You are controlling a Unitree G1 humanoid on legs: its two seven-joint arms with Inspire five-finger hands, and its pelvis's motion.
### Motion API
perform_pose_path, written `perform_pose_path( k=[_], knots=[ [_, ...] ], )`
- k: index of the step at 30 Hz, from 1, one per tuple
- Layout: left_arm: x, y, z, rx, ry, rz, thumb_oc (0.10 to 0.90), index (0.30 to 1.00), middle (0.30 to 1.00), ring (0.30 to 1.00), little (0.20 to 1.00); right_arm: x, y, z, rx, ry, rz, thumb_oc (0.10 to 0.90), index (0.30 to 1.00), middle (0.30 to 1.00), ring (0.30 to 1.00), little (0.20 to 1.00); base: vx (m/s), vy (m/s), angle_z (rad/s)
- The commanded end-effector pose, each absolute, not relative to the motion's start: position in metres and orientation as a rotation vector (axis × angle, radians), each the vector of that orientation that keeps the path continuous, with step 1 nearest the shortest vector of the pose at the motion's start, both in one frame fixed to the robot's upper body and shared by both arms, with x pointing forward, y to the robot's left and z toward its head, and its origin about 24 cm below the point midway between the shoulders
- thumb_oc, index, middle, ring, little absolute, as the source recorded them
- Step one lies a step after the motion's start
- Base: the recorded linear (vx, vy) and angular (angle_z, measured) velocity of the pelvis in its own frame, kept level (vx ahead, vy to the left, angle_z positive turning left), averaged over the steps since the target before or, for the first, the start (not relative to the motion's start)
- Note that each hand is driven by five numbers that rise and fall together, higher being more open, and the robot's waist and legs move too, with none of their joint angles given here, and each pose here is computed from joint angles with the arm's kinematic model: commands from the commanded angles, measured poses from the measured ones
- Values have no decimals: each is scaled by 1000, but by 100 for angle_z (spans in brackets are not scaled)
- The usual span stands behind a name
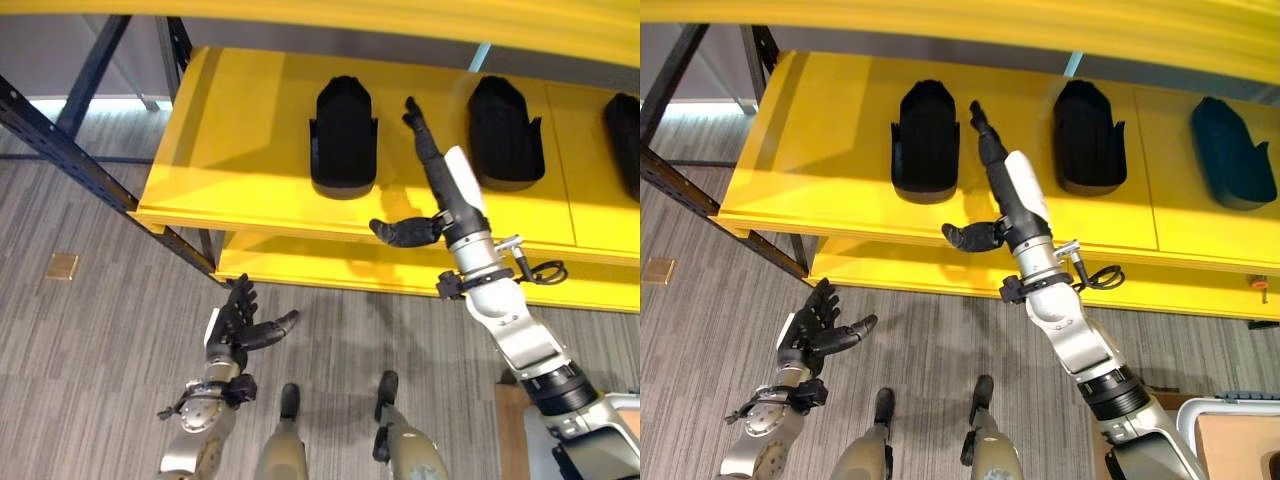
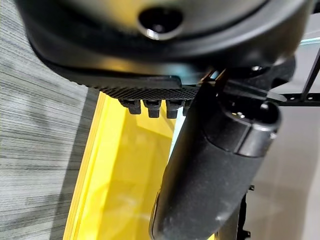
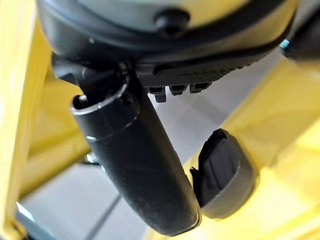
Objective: Move parts from the plastic box to the shelf.
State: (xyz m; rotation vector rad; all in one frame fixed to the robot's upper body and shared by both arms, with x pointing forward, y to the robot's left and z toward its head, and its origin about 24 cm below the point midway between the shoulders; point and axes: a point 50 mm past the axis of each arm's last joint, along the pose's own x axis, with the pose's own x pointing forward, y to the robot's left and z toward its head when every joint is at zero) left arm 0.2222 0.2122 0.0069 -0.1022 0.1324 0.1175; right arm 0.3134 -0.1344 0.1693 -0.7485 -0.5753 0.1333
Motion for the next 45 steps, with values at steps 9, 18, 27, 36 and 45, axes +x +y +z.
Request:
perform_pose_path(
  k=[9, 18, 27, 36, 45],
  knots=[
    [232, 210, 34, -24, -35, 74, 900, 1000, 1000, 1000, 1000, 339, -97, 169, -1151, -692, 125, 900, 1000, 1000, 1000, 1000, 0, 0, 0],
    [235, 210, 33, -11, -41, 82, 900, 1000, 1000, 1000, 1000, 347, -95, 135, -1290, -574, 169, 900, 1000, 1000, 1000, 1000, 0, 0, 0],
    [237, 208, 35, -29, -51, 100, 900, 1000, 1000, 1000, 1000, 351, -90, 133, -1305, -565, 170, 900, 1000, 1000, 1000, 1000, 0, 0, 0],
    [238, 206, 36, -40, -60, 97, 900, 1000, 1000, 1000, 1000, 360, -88, 139, -1288, -552, 134, 900, 1000, 1000, 1000, 1000, 0, 0, 0],
    [242, 204, 41, -47, -80, 88, 900, 1000, 1000, 1000, 1000, 374, -90, 145, -1318, -516, 100, 900, 1000, 1000, 1000, 1000, -4, -2, 4]
  ],
)
